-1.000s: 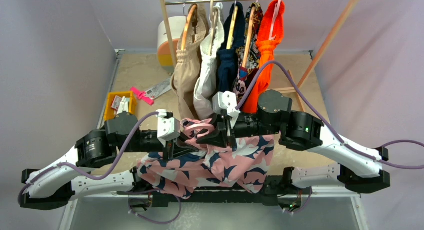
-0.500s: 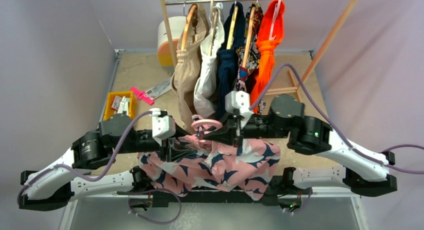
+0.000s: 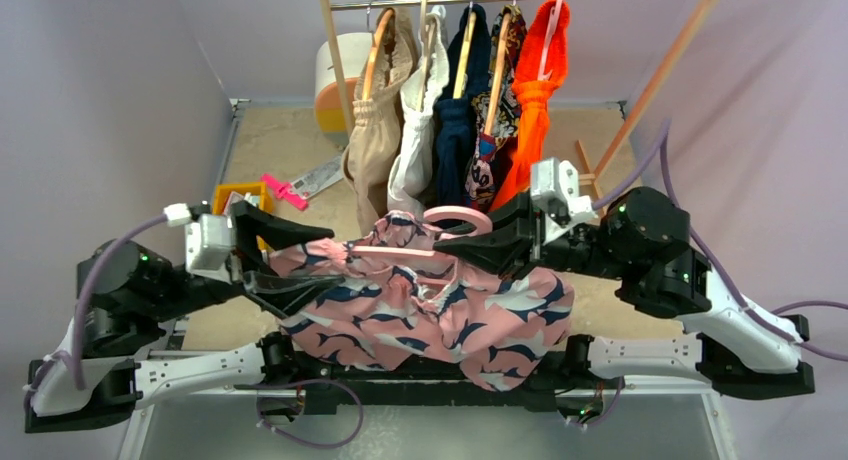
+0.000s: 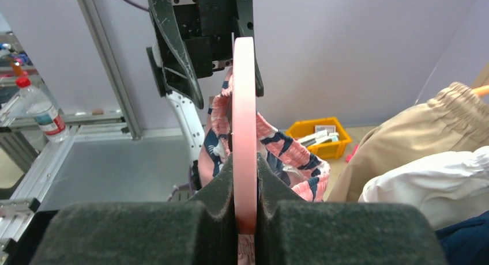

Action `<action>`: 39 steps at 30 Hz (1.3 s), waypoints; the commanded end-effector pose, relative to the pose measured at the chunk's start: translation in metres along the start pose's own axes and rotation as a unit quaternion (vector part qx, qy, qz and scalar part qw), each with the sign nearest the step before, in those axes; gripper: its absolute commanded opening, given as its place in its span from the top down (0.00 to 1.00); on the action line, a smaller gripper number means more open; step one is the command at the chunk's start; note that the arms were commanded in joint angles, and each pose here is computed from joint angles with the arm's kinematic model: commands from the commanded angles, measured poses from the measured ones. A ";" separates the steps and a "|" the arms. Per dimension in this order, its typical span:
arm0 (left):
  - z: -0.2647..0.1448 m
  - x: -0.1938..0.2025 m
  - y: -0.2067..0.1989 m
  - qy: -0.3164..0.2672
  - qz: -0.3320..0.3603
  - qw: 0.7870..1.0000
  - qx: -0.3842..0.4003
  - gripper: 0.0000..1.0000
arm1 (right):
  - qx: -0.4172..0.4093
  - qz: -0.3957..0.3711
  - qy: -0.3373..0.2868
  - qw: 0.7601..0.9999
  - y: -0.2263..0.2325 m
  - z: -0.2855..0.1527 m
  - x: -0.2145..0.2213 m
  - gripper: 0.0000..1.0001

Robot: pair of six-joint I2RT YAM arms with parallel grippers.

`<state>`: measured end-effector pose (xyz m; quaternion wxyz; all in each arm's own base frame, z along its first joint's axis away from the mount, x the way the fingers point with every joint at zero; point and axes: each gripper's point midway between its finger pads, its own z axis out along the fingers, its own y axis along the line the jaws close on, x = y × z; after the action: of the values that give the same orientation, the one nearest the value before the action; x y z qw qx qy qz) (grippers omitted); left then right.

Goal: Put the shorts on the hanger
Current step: Hang the shorts on the hanger.

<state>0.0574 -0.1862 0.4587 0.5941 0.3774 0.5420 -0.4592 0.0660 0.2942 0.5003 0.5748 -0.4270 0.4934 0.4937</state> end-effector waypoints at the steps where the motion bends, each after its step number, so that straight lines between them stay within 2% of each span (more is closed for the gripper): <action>1: -0.014 -0.055 0.004 -0.092 0.010 0.996 -0.017 0.38 | 0.011 -0.022 -0.103 0.994 -0.001 -0.015 -0.055 1.00; 5: -0.028 -0.082 0.006 -0.126 0.031 0.991 -0.024 0.37 | 0.020 -0.008 -0.091 0.996 -0.004 -0.013 -0.036 1.00; 11: -0.027 -0.110 0.004 -0.138 0.058 0.988 -0.023 0.36 | 0.015 -0.021 -0.137 0.990 0.000 -0.025 -0.068 1.00; 15: -0.015 -0.104 0.005 -0.125 0.063 0.990 -0.020 0.36 | 0.017 -0.016 -0.153 0.988 0.001 -0.032 -0.061 1.00; 19: 0.014 -0.076 0.004 -0.057 0.069 0.996 -0.006 0.36 | 0.019 -0.004 -0.136 0.991 0.000 -0.034 -0.045 1.00; 23: 0.041 -0.049 -0.002 0.001 0.076 0.997 0.025 0.36 | 0.008 0.003 -0.172 0.985 0.007 -0.051 -0.052 1.00; 27: 0.044 -0.067 -0.005 -0.035 0.084 0.995 0.029 0.35 | -0.013 -0.009 -0.220 0.975 0.018 -0.075 -0.079 1.00; 30: 0.045 -0.080 -0.007 -0.055 0.086 0.994 0.034 0.35 | 0.005 -0.004 -0.203 0.979 0.011 -0.071 -0.067 1.00; 33: 0.053 -0.079 -0.010 -0.042 0.087 0.994 0.045 0.35 | 0.006 0.002 -0.166 0.986 0.008 -0.054 -0.044 1.00; 39: 0.069 -0.067 -0.019 -0.009 0.092 0.993 0.077 0.35 | 0.021 -0.001 -0.110 0.994 0.000 -0.035 -0.029 1.00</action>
<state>0.0651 -0.2340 0.5305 0.6154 0.4400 0.4821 -0.4419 0.0559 0.2539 0.5027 0.6195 -0.3694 0.4459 0.5300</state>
